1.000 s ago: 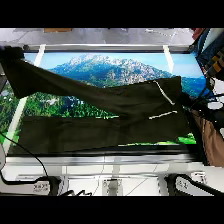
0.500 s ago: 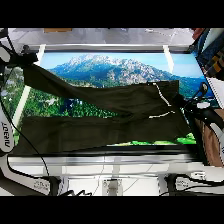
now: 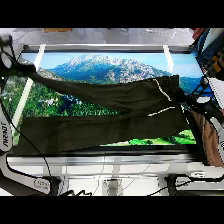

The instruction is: Fold the clothes and pants, and hang the long-sleeved shirts on hangers.

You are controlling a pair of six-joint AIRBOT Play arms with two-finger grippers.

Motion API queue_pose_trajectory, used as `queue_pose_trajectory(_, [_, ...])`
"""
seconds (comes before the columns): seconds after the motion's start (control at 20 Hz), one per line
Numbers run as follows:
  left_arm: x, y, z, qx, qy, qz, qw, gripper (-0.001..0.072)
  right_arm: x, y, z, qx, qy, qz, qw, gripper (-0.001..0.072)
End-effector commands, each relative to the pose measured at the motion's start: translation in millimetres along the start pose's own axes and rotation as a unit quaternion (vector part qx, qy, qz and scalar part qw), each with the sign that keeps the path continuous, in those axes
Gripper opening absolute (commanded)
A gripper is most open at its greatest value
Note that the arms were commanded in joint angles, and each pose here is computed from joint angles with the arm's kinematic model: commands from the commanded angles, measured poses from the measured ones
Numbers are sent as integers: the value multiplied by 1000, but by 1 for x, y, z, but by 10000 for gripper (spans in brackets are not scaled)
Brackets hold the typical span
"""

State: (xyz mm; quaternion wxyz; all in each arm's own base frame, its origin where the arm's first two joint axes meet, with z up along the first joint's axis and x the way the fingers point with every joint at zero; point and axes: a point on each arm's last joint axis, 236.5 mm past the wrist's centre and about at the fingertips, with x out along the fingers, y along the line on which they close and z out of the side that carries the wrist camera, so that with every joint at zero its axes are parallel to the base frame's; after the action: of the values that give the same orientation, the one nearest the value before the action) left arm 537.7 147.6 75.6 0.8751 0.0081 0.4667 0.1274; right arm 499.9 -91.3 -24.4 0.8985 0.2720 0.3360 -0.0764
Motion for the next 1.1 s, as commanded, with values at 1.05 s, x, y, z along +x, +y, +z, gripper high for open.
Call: queue_pose_trajectory(1.05, [107, 55, -178, -60, 210, 26, 975, 16, 15, -30, -25, -103, 180, -47, 977, 39])
